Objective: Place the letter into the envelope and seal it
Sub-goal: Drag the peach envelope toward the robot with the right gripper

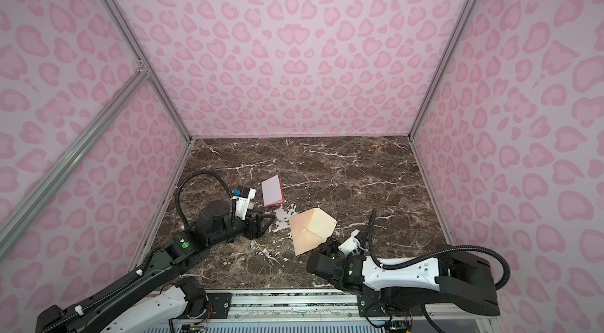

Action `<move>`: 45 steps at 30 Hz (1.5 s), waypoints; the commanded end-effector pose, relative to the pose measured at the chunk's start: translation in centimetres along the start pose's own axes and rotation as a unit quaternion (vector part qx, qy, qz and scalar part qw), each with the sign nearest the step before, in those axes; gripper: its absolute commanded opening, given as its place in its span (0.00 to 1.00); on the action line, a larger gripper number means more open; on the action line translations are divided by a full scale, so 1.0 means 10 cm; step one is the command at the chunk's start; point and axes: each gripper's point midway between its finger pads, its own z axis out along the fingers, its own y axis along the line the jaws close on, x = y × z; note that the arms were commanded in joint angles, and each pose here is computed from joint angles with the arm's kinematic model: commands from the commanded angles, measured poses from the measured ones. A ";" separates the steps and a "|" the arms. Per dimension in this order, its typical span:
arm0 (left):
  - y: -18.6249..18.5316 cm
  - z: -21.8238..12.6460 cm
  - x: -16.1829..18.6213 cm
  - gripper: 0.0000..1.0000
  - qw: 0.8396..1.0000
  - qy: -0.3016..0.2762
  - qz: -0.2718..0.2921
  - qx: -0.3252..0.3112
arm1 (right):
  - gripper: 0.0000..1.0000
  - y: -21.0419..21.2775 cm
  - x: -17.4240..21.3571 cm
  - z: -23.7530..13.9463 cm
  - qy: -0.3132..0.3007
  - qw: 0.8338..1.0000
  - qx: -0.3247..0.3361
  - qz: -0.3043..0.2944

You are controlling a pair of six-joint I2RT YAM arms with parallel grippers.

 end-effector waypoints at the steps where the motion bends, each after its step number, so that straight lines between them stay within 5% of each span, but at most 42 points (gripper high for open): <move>1: 0.01 -0.02 0.02 0.69 1.000 0.001 0.005 -0.003 | 0.04 0.00 -0.05 -0.04 -0.034 0.997 -0.003 0.064; 7: 0.01 -0.06 0.00 0.69 1.000 -0.003 0.007 -0.004 | 0.30 0.03 0.06 -0.13 -0.044 0.998 -0.003 0.048; 16: 0.03 -0.11 -0.01 0.69 1.000 -0.010 0.002 -0.007 | 0.50 0.04 0.04 -0.23 -0.052 0.998 -0.009 0.025; 36: 0.17 -0.26 -0.05 0.68 0.997 -0.025 -0.046 -0.055 | 0.51 0.40 -0.12 -0.38 -0.076 0.991 -0.048 -0.096; 45: 0.15 -0.40 -0.20 0.67 0.994 -0.042 -0.074 -0.069 | 0.51 0.73 -0.08 -0.25 -0.015 0.981 -0.056 -0.185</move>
